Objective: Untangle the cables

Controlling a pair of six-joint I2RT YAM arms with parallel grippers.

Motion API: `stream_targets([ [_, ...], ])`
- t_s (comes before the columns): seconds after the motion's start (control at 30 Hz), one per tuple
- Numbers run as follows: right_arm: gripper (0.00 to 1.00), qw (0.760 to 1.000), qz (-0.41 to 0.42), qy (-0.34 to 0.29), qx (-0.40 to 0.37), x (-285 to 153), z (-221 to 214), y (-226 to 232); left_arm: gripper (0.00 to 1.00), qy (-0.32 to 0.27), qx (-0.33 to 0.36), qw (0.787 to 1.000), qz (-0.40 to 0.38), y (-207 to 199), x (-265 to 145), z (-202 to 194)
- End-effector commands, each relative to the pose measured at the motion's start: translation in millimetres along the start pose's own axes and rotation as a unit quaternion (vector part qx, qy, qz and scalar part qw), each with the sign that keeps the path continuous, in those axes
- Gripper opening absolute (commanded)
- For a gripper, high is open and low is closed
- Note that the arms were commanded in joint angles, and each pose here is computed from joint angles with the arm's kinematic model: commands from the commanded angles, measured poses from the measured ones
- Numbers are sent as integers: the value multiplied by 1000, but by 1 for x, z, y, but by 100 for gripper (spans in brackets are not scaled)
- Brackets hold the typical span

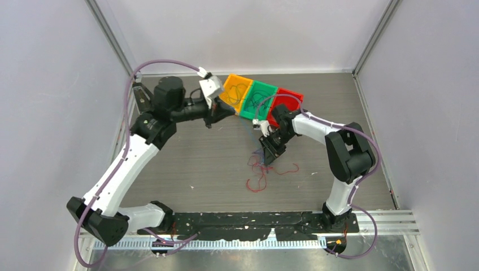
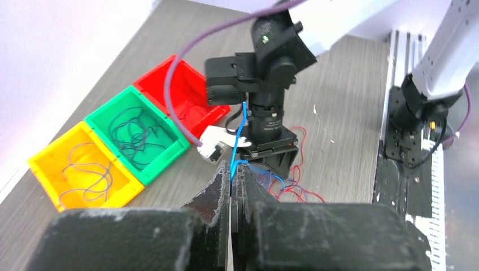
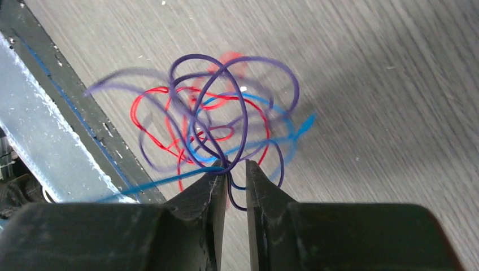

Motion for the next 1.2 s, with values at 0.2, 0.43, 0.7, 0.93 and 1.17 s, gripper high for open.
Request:
stream_targets([
  [0.2,23,999,-33,-20,-13,-15,3,-9,0,-73,2,994,78,23,-55,37],
  [0.43,31,999,-46,7,-1,-8,-6,-21,0,-153,21,976,151,44,-112,114],
  [0.7,31,998,-64,24,3,-4,-17,-33,0,-236,51,941,235,45,-159,189],
  [0.93,31,997,-75,34,9,-5,-27,-40,0,-291,86,902,308,48,-197,240],
  [1.17,35,998,-61,27,13,-7,-26,-37,0,-265,68,910,312,68,-187,223],
])
Point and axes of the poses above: each gripper's point midway between its finger pads, its own x axis out along the fingers, its own y axis along the line the jaws close on, z = x × y, the point moved 7 cm from there along -x, back along the fingers, and after that the axes turned 6 degrees about x, right-handed, at the moved point
